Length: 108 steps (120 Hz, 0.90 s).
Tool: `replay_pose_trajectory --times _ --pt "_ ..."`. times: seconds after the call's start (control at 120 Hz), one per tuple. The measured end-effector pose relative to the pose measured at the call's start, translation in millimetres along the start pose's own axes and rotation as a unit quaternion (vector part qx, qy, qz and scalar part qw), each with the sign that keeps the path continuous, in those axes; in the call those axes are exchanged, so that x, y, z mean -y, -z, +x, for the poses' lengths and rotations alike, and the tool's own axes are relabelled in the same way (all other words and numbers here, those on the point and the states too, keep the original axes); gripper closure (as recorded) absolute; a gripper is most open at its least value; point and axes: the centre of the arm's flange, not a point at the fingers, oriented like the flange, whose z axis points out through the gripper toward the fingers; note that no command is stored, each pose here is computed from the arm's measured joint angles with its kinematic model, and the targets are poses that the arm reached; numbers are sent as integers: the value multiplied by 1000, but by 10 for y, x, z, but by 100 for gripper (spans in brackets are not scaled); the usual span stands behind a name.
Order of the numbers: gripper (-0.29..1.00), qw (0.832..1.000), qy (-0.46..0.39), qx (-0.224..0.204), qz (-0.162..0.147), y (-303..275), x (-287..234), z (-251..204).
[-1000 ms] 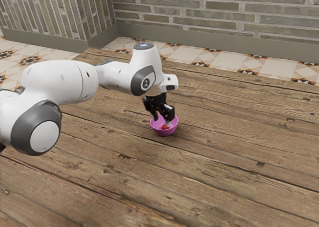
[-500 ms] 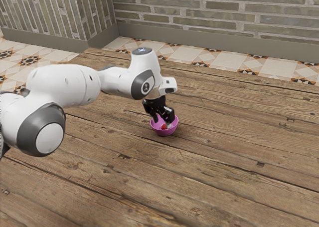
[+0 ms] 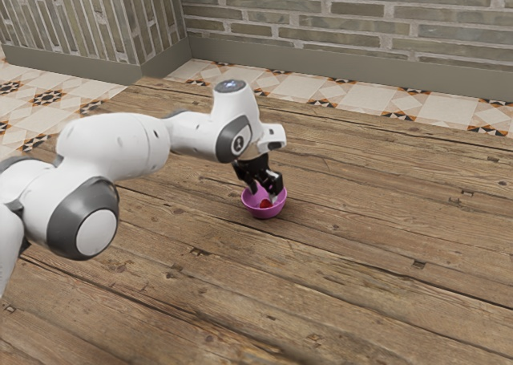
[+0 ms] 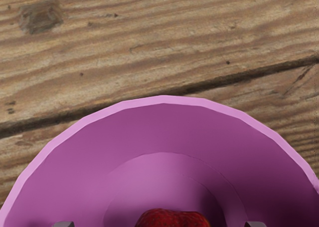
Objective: Take strawberry from the bowl
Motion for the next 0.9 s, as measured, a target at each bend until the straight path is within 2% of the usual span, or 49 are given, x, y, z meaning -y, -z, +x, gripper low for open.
replay_pose_trajectory --times 0.55,0.708,0.733,0.9 --pt "23 1000 1 9 -6 -230 50 -48" --pt "32 1000 -2 8 -8 -253 61 -52" --pt "38 1000 -3 8 -8 -254 63 -52" --pt "36 1000 -6 7 -8 -250 74 -52"
